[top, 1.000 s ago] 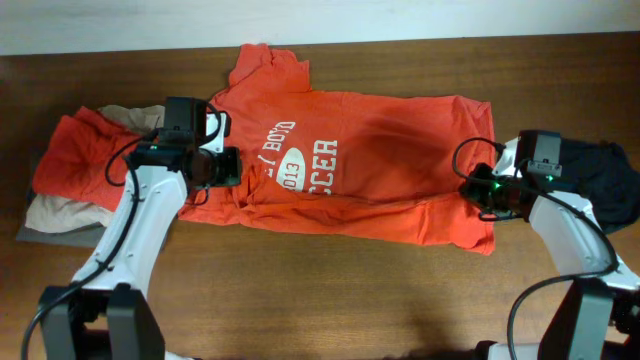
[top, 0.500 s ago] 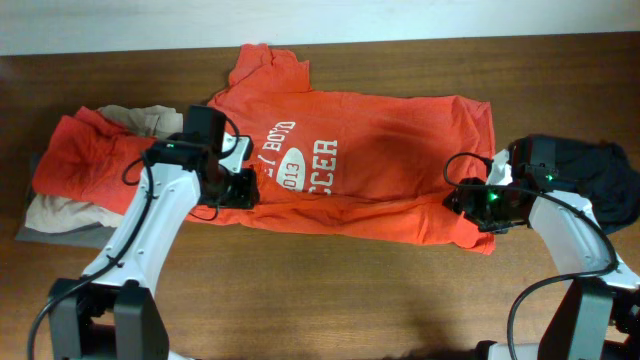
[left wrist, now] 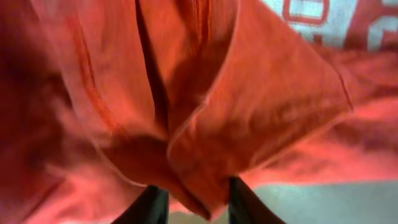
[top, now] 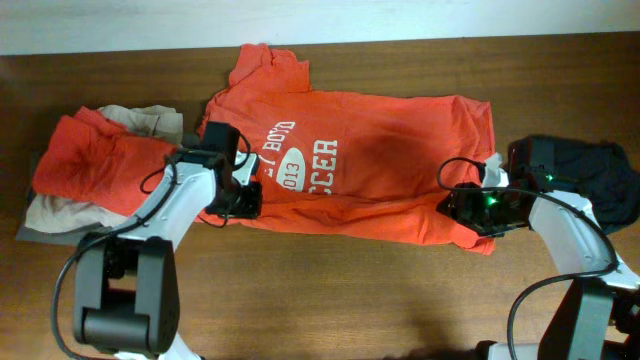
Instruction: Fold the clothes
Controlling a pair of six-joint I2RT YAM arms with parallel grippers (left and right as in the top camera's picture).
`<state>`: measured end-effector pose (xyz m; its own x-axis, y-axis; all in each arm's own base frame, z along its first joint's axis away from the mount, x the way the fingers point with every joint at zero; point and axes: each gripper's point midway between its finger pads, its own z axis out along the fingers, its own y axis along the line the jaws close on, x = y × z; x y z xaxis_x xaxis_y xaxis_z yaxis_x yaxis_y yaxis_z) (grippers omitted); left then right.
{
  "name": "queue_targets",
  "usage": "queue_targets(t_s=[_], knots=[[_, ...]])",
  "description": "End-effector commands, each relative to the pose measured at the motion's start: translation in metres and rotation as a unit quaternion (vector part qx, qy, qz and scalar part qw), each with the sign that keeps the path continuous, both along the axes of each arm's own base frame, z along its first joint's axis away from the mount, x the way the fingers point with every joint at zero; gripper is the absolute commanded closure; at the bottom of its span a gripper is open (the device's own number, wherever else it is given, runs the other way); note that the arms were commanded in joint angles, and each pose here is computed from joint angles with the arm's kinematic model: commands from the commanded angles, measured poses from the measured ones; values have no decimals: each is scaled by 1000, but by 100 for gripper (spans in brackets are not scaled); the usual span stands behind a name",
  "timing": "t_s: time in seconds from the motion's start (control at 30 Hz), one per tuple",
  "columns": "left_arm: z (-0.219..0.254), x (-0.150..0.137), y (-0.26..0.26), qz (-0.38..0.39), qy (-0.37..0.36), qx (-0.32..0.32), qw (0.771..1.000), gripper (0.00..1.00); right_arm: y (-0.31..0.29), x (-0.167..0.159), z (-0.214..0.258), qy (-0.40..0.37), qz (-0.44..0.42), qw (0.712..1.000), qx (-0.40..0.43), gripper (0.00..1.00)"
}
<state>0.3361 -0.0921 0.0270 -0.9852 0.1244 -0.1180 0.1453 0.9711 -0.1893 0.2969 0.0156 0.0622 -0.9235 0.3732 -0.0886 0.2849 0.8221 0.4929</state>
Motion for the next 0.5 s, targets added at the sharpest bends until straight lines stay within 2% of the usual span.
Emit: queue_targets(t_s=[0.0, 0.03, 0.07, 0.17, 0.33, 0.47], knots=[[-3, 5, -4, 4, -7, -12, 1000, 90, 3, 6, 15, -36, 25, 999, 4, 42], [-2, 7, -6, 9, -8, -16, 1000, 97, 3, 6, 16, -42, 32, 999, 2, 42], [0, 9, -7, 11, -10, -22, 1000, 99, 3, 6, 18, -47, 36, 998, -1, 42], [15, 20, -14, 15, -25, -40, 999, 99, 2, 7, 22, -58, 43, 997, -7, 42], [58, 58, -26, 12, -88, -62, 994, 99, 2, 7, 23, -60, 43, 997, -8, 42], [71, 73, -30, 11, -117, -68, 991, 99, 2, 7, 23, -60, 43, 997, -8, 42]])
